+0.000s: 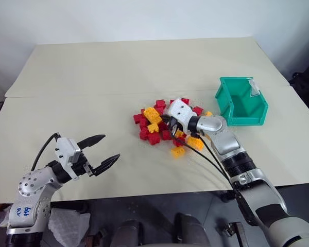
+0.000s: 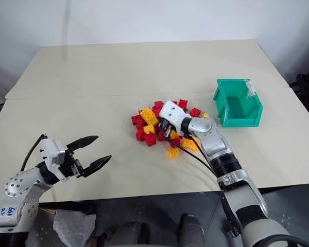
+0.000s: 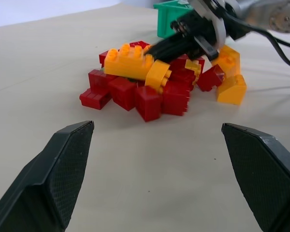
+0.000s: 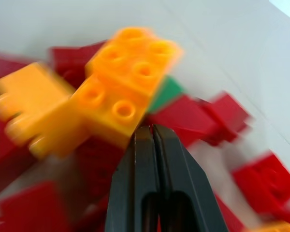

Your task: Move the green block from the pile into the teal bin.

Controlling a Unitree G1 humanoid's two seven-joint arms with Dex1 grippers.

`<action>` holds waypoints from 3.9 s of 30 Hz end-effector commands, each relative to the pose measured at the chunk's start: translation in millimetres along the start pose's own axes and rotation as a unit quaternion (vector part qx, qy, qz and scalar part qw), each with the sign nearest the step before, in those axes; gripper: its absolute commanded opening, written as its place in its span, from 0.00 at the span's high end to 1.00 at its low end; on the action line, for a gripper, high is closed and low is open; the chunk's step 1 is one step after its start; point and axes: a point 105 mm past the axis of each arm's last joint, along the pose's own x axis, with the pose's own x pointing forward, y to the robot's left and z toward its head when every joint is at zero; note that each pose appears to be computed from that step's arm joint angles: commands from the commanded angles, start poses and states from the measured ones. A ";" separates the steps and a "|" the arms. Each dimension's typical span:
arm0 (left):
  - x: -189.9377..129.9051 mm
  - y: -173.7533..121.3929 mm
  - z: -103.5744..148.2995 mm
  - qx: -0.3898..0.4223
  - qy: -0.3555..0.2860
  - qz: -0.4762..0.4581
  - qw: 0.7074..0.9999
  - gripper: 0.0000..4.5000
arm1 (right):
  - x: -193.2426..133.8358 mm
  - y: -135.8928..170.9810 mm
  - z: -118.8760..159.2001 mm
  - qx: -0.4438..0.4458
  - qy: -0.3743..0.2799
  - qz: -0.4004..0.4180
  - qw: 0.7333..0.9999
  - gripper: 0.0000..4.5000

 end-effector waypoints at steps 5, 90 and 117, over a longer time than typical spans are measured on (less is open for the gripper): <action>-1.6 -0.3 9.5 0.015 -0.017 0.002 1.000 0.00 | -0.5 26.6 15.1 -0.050 -0.022 0.082 0.995 0.98; -4.4 -12.4 15.1 0.000 -0.030 0.041 0.999 0.00 | 46.5 -29.9 53.4 -0.001 0.074 0.129 0.989 0.30; -2.6 -12.5 17.8 0.007 -0.035 0.045 0.998 0.00 | 48.8 -21.9 50.9 0.056 0.074 0.144 0.985 0.54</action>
